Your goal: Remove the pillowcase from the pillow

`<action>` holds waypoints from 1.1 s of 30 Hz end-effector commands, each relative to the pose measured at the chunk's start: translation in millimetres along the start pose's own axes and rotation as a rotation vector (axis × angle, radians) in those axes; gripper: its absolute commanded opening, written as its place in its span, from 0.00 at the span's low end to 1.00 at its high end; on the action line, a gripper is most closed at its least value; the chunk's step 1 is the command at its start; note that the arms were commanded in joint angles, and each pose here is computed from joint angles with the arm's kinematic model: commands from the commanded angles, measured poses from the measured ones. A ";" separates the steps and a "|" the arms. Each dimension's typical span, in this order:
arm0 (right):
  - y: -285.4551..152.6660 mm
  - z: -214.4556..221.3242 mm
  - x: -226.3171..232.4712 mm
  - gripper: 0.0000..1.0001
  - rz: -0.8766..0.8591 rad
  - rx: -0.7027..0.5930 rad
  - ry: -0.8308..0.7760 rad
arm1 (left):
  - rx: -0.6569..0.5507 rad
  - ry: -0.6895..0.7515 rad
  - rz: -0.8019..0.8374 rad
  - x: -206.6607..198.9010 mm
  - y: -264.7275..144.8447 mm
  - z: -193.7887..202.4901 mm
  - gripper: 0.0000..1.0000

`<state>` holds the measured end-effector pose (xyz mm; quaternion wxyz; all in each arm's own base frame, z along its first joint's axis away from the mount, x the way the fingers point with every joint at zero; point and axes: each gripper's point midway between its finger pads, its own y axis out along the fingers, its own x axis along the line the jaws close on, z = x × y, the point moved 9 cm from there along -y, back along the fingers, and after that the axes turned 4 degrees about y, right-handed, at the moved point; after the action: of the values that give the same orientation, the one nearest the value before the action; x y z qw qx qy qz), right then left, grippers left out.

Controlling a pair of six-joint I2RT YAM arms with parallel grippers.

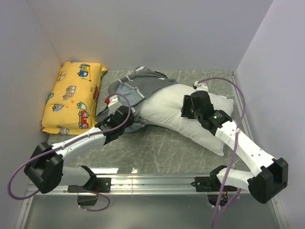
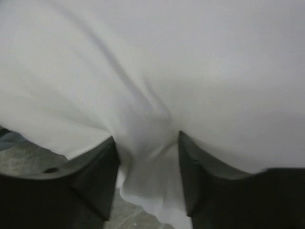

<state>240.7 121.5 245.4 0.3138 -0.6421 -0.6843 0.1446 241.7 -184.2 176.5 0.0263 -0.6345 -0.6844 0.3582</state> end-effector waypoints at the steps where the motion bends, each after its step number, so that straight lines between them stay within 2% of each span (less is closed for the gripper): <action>1: -33.7 -12.6 16.8 0.63 -0.046 -0.149 -0.111 | -0.106 0.031 -0.068 10.6 -5.5 -19.3 0.01; 2: -42.3 -6.7 33.4 0.72 -0.111 -0.165 -0.179 | -0.106 0.034 -0.067 9.4 -6.8 -20.1 0.00; 5: -50.9 3.5 50.7 0.84 -0.147 -0.195 -0.280 | -0.118 0.045 -0.049 0.3 -13.0 -27.3 0.00; 8: -49.1 29.6 66.5 0.90 -0.154 -0.176 -0.407 | -0.121 0.054 -0.028 -4.7 -18.7 -30.5 0.00; 12: -43.9 61.8 87.3 0.93 -0.153 -0.136 -0.560 | -0.128 0.053 0.003 -9.6 -26.0 -35.6 0.00; 17: -22.8 90.8 102.9 0.95 -0.058 -0.104 -0.702 | -0.140 0.050 0.029 -13.7 -34.4 -42.7 0.00; 20: -4.3 103.2 104.6 0.96 0.026 -0.107 -0.751 | -0.141 0.055 0.041 -15.4 -37.2 -44.3 0.01; 23: 14.8 108.1 100.8 0.94 0.186 -0.125 -0.805 | -0.145 0.060 0.041 -16.1 -39.4 -46.8 0.00; 24: 18.3 105.3 99.3 0.91 0.234 -0.135 -0.810 | -0.148 0.061 0.041 -16.3 -40.4 -48.1 0.01; 26: 27.6 97.6 96.8 0.68 0.284 -0.109 -0.787 | -0.158 0.061 0.047 -16.6 -45.2 -52.6 0.00; 27: 27.7 94.4 96.7 0.40 0.284 -0.103 -0.775 | -0.163 0.061 0.053 -17.4 -47.7 -54.8 0.01; 28: 23.6 86.0 96.5 0.00 0.293 -0.127 -0.736 | -0.174 0.056 0.062 -17.4 -52.4 -58.8 0.01; 30: 15.9 71.3 97.3 0.00 0.276 -0.137 -0.701 | -0.191 0.061 0.074 -19.1 -58.4 -66.4 0.00; 33: -14.3 39.6 106.5 0.00 0.146 -0.160 -0.611 | -0.218 0.065 0.105 -24.6 -71.6 -81.5 0.01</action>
<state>203.6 237.6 188.2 0.0048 -0.6127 -0.6895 0.3863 223.3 -171.3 229.5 0.0332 -0.6682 -0.6820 0.2955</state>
